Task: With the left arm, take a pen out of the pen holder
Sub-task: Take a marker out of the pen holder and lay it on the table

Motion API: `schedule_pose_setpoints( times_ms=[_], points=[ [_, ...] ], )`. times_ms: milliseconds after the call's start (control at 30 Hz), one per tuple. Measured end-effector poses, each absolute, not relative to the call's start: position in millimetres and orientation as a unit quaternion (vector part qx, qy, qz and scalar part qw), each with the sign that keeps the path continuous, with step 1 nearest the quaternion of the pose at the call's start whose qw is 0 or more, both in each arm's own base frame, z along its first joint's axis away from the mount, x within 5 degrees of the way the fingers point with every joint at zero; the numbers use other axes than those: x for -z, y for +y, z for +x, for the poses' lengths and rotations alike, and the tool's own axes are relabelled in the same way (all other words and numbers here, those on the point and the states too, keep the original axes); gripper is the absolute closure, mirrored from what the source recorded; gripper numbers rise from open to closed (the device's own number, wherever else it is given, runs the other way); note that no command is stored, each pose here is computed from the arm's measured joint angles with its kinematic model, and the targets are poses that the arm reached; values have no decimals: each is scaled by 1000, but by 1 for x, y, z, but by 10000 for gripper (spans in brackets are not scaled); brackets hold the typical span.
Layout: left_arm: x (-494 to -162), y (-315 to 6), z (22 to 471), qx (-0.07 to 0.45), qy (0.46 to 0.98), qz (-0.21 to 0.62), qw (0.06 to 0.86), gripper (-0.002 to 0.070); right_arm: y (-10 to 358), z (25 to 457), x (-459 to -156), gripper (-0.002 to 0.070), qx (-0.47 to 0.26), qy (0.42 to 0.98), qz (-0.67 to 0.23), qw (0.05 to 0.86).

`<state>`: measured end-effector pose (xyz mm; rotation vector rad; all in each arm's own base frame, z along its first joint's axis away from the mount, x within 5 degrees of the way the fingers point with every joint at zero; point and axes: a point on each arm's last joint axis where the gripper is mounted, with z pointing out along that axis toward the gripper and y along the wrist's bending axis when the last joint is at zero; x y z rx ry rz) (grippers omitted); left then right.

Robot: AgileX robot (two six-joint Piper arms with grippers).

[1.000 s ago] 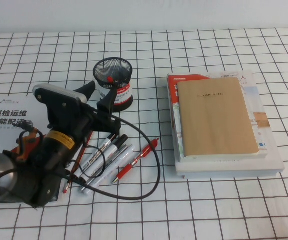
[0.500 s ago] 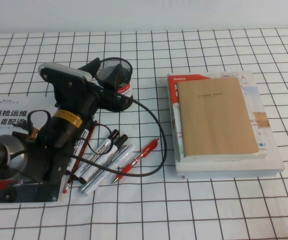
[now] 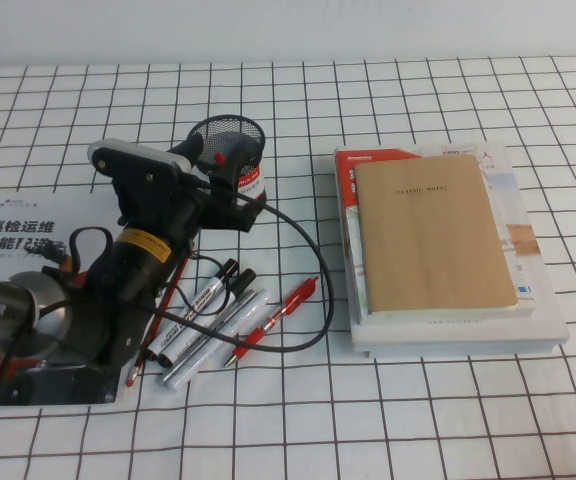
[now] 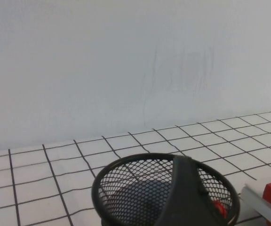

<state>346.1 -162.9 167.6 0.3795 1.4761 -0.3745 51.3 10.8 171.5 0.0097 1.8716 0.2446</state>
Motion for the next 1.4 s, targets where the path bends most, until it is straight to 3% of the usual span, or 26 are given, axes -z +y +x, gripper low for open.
schedule_pose_setpoints(
  times_ms=[933, 1200, 1400],
  points=[
    [-165, -165, 355, 175, 686, 150, 690, 298, 11, 51, -172, 690, -105, 803, 4, 587],
    [-165, -165, 355, 175, 685, 150, 691, 391, 11, 51, -172, 690, -105, 803, 4, 587],
    [-164, -165, 355, 174, 688, 153, 687, 419, 11, 51, -172, 690, -105, 803, 4, 587]
  ],
)
